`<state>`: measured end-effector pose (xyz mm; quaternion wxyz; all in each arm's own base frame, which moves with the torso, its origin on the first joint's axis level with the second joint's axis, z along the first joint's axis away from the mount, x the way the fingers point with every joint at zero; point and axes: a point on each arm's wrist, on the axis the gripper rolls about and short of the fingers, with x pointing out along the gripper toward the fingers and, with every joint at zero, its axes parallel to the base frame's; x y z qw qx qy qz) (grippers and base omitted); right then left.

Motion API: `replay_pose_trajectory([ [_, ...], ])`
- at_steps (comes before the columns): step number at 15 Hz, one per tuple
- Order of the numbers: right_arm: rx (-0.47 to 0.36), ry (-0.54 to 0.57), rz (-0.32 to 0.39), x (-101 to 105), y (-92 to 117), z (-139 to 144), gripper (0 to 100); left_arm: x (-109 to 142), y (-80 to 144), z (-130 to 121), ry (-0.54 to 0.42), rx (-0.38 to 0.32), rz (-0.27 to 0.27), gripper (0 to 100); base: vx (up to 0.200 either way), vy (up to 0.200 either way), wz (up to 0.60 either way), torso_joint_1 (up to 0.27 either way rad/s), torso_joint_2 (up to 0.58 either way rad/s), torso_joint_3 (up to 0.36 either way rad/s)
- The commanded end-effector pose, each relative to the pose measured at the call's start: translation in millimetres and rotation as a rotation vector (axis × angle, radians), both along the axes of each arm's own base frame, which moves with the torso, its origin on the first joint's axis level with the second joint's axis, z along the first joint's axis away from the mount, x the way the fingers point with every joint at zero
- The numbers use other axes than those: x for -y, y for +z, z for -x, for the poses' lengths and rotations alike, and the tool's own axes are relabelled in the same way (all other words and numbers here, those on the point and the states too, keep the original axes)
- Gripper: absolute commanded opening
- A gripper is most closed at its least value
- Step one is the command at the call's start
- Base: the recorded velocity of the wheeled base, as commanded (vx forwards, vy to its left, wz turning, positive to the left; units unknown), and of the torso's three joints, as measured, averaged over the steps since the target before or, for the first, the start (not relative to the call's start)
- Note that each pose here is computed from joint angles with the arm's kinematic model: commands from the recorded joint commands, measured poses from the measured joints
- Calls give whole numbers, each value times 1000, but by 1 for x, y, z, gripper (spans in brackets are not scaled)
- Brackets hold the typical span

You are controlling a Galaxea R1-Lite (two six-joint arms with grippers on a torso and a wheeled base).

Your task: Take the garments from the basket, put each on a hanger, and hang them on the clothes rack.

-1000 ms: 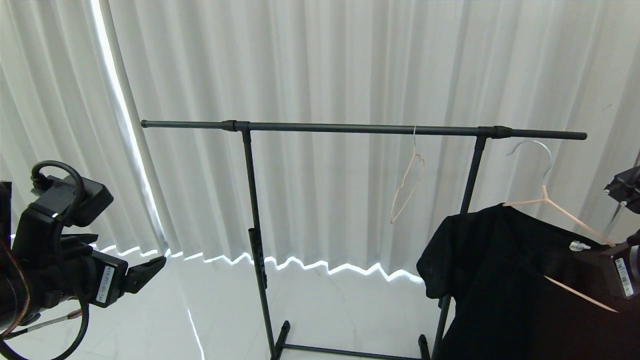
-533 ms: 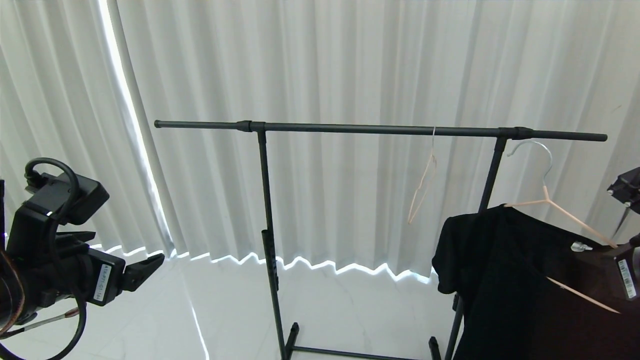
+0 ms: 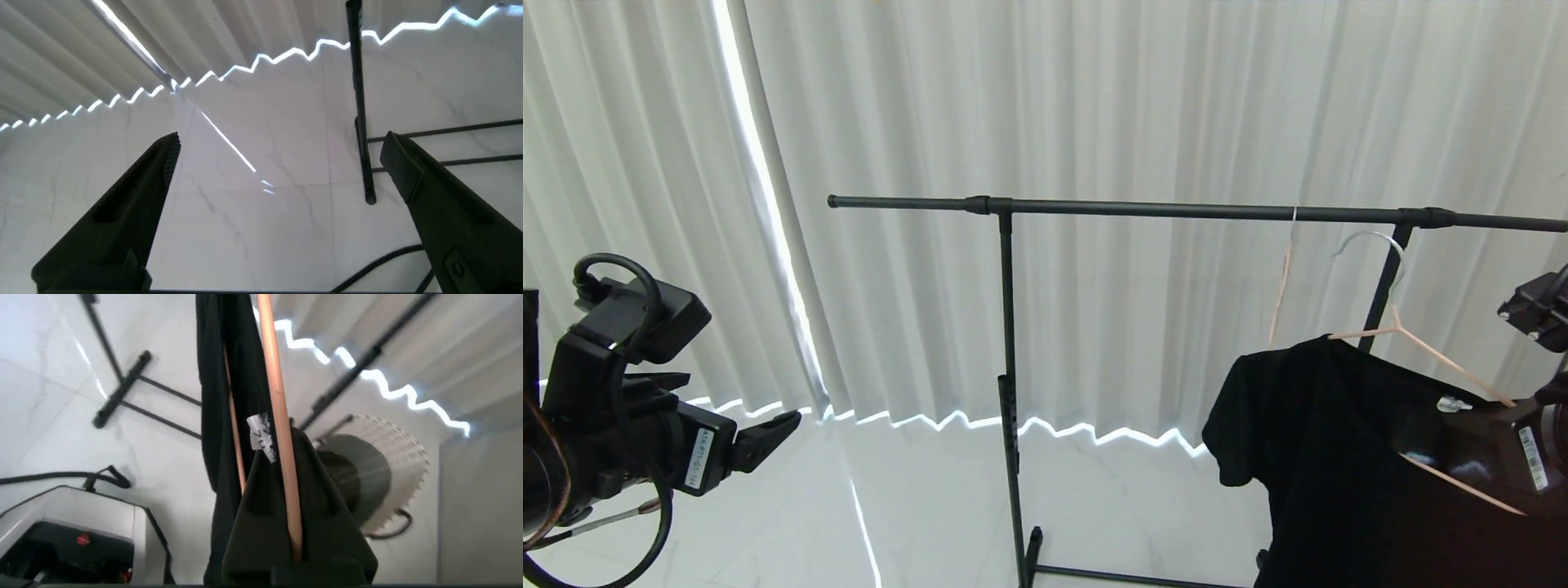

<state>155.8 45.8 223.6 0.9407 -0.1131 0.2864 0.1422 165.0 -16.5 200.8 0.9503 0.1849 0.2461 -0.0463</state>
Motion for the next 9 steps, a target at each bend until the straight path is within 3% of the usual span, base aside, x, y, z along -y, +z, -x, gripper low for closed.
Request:
replay_pose_trajectory([
  [1, -20, 46, -33, -14, 0, -3, 0, 0, -1, -1, -1, 7, 1, 100, 0, 0, 0, 0, 0, 0],
  [4, -46, 26, -138, -39, 10, -21, 0, 0, 1, -2, -1, 35, 4, 100, 0, 0, 0, 0, 0, 0],
  [7, 15, -80, -186, -64, 23, -57, 0, 0, 1, -2, 0, 37, 2, 100, 0, 0, 0, 0, 0, 0],
  [9, 33, -88, -189, -72, 29, -70, 0, 0, 2, -2, -1, 40, 1, 100, 0, 0, 0, 0, 0, 0],
])
